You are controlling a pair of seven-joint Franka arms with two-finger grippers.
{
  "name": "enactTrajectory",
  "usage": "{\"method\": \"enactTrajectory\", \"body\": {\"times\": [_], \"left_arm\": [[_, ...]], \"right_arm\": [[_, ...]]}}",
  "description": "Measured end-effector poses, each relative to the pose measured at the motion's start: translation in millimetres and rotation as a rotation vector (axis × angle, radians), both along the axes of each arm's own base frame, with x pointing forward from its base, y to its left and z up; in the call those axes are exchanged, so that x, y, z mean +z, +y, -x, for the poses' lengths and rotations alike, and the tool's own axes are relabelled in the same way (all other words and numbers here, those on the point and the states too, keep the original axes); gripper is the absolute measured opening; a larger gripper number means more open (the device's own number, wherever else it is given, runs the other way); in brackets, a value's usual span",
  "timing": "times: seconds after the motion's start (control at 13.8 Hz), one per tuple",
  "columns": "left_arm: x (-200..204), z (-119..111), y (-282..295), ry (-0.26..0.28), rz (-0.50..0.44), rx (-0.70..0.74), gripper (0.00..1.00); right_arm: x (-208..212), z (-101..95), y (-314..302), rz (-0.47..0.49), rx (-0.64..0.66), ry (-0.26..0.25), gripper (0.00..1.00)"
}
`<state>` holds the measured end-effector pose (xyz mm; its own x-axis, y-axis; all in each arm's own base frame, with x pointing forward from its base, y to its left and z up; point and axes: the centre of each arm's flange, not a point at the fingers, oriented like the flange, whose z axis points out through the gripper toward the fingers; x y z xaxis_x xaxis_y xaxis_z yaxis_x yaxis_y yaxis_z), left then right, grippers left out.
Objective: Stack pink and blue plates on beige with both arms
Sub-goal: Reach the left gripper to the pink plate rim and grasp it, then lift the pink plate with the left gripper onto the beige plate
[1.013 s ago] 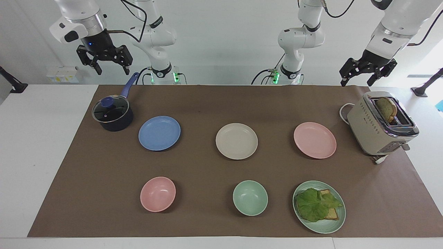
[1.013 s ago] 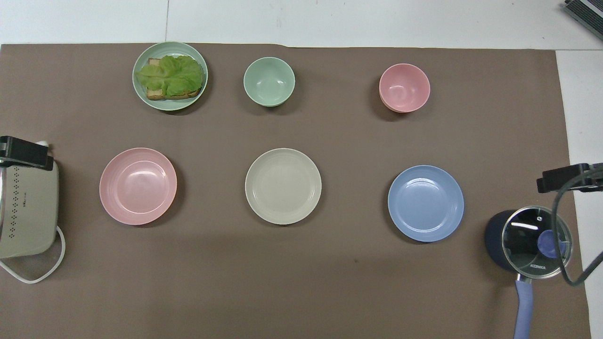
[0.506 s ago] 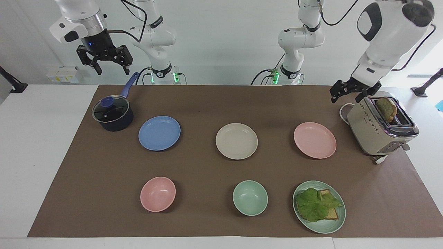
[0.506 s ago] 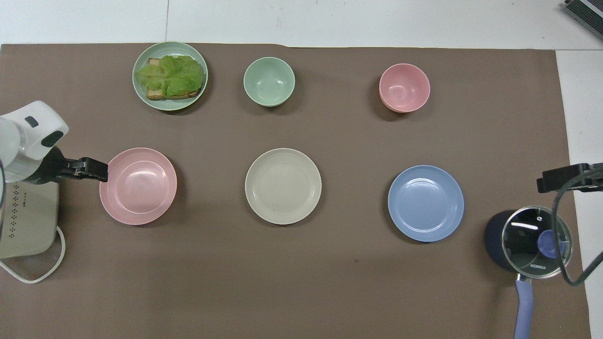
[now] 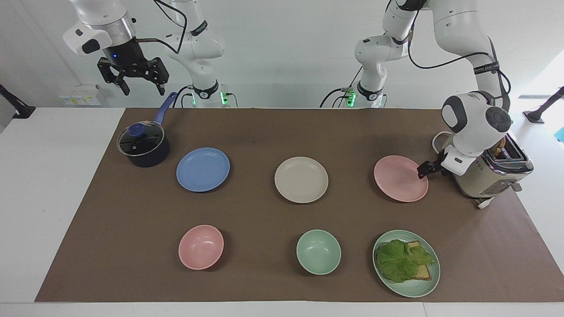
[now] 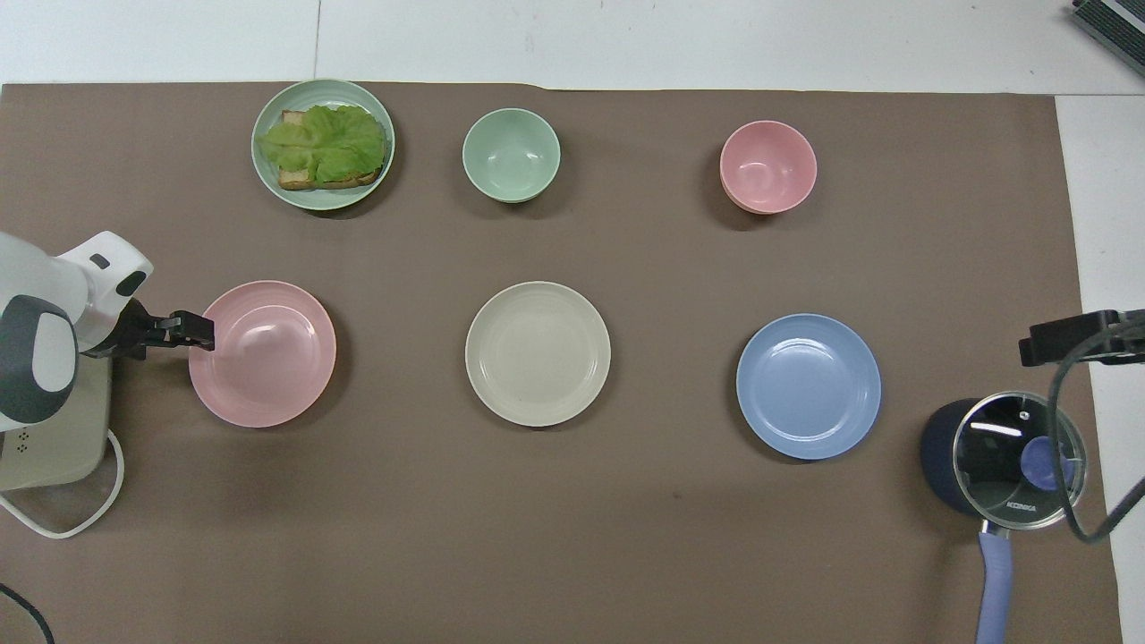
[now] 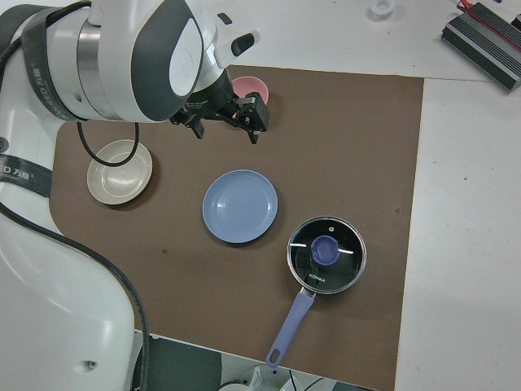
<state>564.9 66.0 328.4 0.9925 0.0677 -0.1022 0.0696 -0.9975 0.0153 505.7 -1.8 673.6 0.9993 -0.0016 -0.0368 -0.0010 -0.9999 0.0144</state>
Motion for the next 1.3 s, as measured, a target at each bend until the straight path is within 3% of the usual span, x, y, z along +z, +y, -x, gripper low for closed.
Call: {"method": "enactTrajectory", "body": {"times": [0.07, 0.22, 0.58, 1.01, 1.3], "left_arm": [[0, 0, -1, 0.002, 0.001, -0.002, 0.96], [-5, 5, -2, 0.019, 0.002, -0.002, 0.67], [-14, 20, -5, 0.062, 0.008, -0.003, 0.08], [21, 21, -11, 0.159, 0.027, -0.010, 0.05], [80, 3, -28, 0.157, 0.184, 0.043, 0.05]], "right_arm": [[0, 0.0, 0, 0.000, 0.000, 0.000, 1.00], [0, 0.0, 0, 0.000, 0.000, 0.000, 1.00], [0, 0.0, 0, 0.000, 0.000, 0.000, 1.00], [0, 0.0, 0, 0.000, 0.000, 0.000, 1.00], [0, 0.0, 0, 0.000, 0.000, 0.000, 1.00]]}}
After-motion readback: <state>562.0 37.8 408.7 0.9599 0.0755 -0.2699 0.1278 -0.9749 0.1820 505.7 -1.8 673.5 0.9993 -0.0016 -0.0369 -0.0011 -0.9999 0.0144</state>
